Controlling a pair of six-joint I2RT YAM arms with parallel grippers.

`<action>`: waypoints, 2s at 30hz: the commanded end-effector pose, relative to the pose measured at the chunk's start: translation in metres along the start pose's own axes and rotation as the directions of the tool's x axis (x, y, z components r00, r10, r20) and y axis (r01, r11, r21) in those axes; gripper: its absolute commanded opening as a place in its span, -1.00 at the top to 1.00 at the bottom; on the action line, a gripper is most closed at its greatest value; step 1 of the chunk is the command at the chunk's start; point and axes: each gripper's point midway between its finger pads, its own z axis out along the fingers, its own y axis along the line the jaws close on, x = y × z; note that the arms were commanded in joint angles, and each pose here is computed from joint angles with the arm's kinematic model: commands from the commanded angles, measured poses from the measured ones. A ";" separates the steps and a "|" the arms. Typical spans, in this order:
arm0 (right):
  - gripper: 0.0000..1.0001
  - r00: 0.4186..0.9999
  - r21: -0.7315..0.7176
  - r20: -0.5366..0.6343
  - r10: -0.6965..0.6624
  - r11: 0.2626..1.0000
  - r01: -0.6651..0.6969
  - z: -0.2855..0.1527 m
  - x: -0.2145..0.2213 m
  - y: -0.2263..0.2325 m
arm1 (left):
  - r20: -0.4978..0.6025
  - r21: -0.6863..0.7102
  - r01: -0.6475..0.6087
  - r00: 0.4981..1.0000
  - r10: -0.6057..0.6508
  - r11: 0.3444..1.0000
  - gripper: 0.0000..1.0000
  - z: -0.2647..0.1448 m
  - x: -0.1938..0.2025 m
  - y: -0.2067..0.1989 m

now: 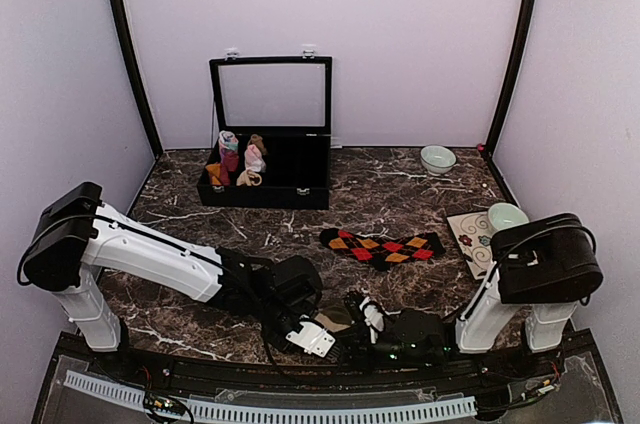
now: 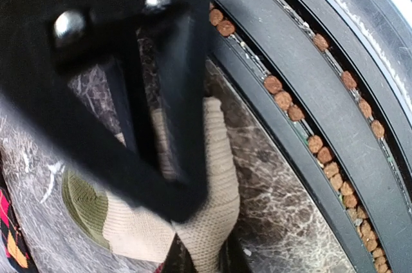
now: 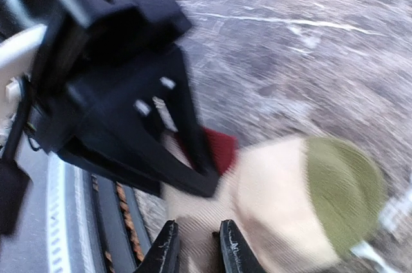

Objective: Roll the socks
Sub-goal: Roll the sock at the center of the board.

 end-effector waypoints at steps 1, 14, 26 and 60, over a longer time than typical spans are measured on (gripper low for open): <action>0.54 0.949 0.275 -0.314 0.010 0.958 0.080 -0.050 0.092 -0.079 | -0.091 0.114 0.049 0.995 -0.039 0.992 1.00 0.016 0.025 -0.029; 0.32 0.992 0.318 0.124 -0.011 0.947 -0.029 -0.101 -0.010 -0.074 | -0.183 0.294 0.228 0.967 -0.179 0.928 1.00 0.038 0.041 -0.035; 0.26 0.976 0.275 0.036 -0.213 0.942 0.195 -0.113 -0.025 -0.054 | -0.399 0.334 0.563 0.811 -0.428 0.756 1.00 0.053 0.093 -0.044; 0.34 0.754 0.012 -0.123 -0.645 0.759 0.651 -0.023 -0.035 0.019 | -0.549 0.626 0.641 0.767 -0.332 0.445 1.00 0.066 0.104 -0.088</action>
